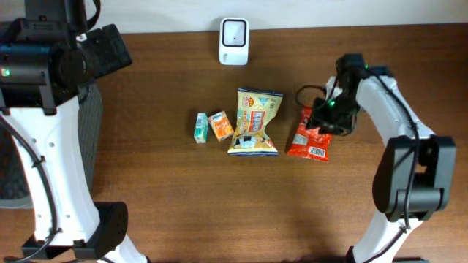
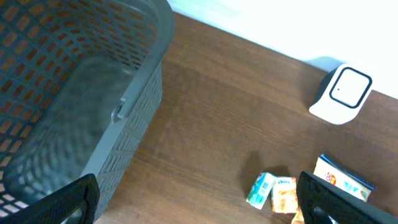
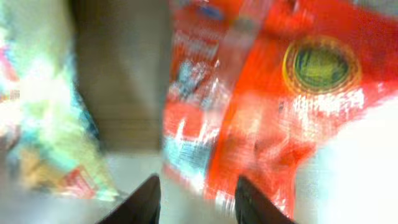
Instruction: Scan the item barcode
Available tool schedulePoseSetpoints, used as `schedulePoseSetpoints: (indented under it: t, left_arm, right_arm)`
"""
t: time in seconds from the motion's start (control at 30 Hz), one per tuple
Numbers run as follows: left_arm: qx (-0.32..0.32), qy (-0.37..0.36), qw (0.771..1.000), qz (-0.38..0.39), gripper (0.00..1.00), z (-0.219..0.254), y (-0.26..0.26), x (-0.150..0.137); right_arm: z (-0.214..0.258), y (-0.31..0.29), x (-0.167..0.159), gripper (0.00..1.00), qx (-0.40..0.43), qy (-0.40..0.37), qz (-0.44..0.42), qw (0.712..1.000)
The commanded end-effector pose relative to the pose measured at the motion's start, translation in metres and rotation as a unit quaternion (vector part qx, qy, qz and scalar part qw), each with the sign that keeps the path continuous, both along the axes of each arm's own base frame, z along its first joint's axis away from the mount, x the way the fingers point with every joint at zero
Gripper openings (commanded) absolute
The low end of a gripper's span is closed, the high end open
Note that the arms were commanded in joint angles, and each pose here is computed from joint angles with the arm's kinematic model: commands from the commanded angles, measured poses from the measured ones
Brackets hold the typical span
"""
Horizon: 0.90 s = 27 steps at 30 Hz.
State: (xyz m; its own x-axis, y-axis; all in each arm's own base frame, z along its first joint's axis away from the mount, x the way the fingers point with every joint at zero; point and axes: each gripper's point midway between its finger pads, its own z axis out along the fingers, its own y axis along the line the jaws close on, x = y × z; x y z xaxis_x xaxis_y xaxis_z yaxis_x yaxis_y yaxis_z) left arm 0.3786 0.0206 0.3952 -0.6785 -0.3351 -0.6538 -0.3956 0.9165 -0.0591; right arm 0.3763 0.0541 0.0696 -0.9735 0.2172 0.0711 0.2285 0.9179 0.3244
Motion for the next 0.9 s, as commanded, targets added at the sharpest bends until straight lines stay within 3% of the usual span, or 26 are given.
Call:
schedulePoseSetpoints:
  t: [0.0,0.03,0.07,0.3,0.43,0.63,0.87]
  left_arm:
    - [0.006,0.002,1.0,-0.002,0.99,0.0,0.001,0.0]
    - [0.006,0.002,1.0,-0.002,0.99,0.0,0.001,0.0]
    - [0.006,0.002,1.0,-0.002,0.99,0.0,0.001,0.0]
    - [0.006,0.002,1.0,-0.002,0.99,0.0,0.001,0.0]
    - [0.006,0.002,1.0,-0.002,0.99,0.0,0.001,0.0]
    - [0.006,0.002,1.0,-0.002,0.99,0.0,0.001,0.0]
    - [0.006,0.002,1.0,-0.002,0.99,0.0,0.001,0.0]
  right_arm:
    - [0.015,-0.009,-0.014,0.3,-0.04,0.023,0.035,0.998]
    - [0.008,-0.017,-0.026,0.11,-0.072,0.047,0.043,0.995]
    - [0.001,-0.018,-0.035,0.04,-0.082,0.063,0.048,0.993]
    - [-0.066,-0.009,-0.06,0.04,-0.083,0.077,0.023,0.993]
    - [-0.054,-0.011,-0.065,0.04,-0.084,0.096,0.023,0.992]
    - [0.016,-0.012,0.009,0.04,-0.086,-0.016,0.011,0.996]
    - [-0.03,-0.03,0.011,0.05,-0.142,-0.033,0.007,0.989]
